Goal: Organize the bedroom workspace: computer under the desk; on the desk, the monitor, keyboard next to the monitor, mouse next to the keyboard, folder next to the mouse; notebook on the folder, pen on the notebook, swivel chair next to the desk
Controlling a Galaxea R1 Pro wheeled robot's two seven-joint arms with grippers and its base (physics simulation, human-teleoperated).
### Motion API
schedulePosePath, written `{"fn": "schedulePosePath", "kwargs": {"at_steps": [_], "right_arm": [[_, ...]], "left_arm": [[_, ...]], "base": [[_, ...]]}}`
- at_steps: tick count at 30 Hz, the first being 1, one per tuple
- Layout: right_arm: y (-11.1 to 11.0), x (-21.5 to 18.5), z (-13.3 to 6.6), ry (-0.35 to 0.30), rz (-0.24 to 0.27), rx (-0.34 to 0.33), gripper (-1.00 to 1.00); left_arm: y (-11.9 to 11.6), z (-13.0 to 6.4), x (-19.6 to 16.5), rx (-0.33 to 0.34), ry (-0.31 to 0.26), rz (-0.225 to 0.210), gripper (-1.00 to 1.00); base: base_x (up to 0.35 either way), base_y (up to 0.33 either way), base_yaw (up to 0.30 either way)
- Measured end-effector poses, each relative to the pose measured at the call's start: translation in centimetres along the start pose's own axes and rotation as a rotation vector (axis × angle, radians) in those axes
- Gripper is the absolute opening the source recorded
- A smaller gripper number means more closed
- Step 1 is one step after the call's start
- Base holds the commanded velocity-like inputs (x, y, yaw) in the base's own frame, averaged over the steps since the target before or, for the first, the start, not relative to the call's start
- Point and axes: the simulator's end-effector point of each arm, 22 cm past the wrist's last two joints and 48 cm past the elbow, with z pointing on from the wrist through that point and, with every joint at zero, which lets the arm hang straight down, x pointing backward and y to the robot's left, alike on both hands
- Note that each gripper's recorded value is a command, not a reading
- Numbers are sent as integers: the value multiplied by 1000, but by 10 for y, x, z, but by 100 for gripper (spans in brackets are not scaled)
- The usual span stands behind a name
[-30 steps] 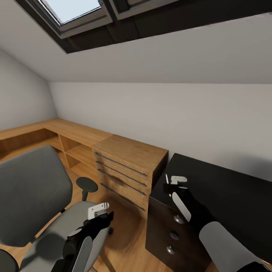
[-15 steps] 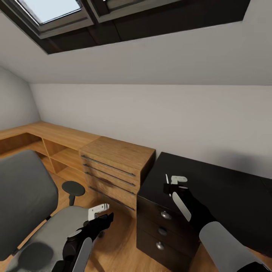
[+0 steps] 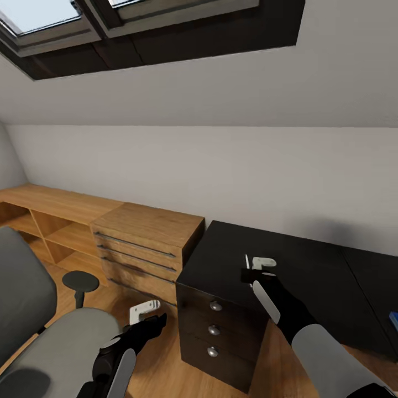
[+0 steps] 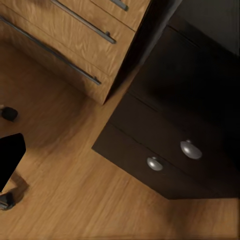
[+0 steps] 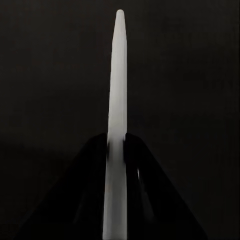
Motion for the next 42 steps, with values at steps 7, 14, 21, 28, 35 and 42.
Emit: {"fn": "schedulePosePath", "kwargs": {"at_steps": [7,14,21,28,35,42], "right_arm": [[-7,-4,-1,-5,21,11,-100],[-18,-9,-3,-11,42,29,-100],[-29,-13,-4,-16,46,46,-100],[-43,-17,-5,-19,88,65,-100],[-61,-17,-6,-2,119,84,-100],[-76,-21,-8,-4,140,102,-100]], "left_arm": [[-1,-1,-2,1,-5,1,100],[-1,-3,-4,3,-10,2,100],[-2,-4,-5,4,-15,2,100],[-3,-6,-8,6,-20,2,100],[-3,-10,-7,8,-25,0,100],[-3,-15,-7,11,-31,-1,100]], "base": [[-1,-1,-234],[0,0,-238],[0,0,-239],[0,0,-239],[0,0,-239],[0,0,-240]]}}
